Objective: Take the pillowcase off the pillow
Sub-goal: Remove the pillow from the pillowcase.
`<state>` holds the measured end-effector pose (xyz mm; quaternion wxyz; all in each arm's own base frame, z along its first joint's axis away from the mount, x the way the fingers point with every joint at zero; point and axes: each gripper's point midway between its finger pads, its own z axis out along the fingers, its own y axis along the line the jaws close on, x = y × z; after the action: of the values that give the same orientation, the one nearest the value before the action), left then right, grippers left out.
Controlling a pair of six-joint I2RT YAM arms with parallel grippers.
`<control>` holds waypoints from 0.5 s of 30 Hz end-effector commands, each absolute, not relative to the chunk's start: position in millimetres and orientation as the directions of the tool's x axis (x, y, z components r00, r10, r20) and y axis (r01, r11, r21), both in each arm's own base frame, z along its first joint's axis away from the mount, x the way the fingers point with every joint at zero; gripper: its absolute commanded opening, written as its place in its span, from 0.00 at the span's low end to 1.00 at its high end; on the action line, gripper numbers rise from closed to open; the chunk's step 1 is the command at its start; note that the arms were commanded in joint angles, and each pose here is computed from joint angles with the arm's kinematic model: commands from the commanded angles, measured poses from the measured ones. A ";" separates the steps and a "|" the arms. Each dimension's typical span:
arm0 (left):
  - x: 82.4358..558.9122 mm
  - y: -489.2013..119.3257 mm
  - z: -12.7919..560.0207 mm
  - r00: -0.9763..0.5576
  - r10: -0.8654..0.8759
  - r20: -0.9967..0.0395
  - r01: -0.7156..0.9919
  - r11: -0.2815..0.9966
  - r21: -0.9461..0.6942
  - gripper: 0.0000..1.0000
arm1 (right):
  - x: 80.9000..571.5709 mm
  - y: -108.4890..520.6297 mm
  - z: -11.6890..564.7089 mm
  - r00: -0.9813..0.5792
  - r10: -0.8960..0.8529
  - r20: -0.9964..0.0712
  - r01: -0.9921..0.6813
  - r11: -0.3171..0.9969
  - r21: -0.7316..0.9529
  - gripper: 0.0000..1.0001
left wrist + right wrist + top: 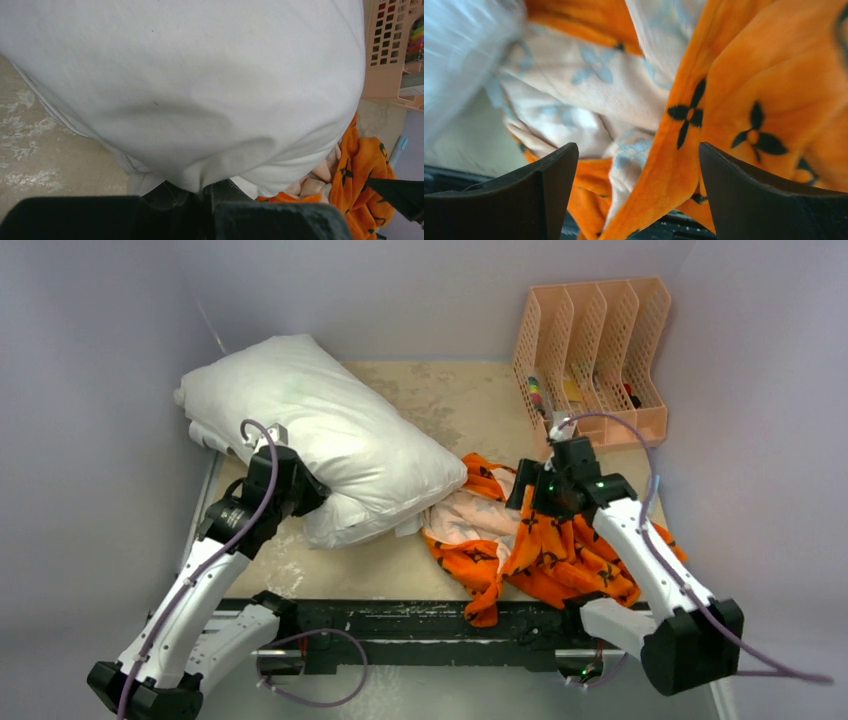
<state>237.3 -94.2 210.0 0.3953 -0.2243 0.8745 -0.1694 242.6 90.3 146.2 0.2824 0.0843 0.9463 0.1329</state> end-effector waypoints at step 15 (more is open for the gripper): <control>247.5 -109.5 239.8 -0.591 -0.464 -0.660 -0.114 0.858 -0.500 0.00 | 241.7 123.6 28.0 -0.918 0.171 -0.359 0.178 0.984 0.013 0.35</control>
<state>235.1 -100.9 207.4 0.3861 -0.1980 0.8827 -0.1804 207.7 132.9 20.1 0.1220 0.0326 0.9913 0.0368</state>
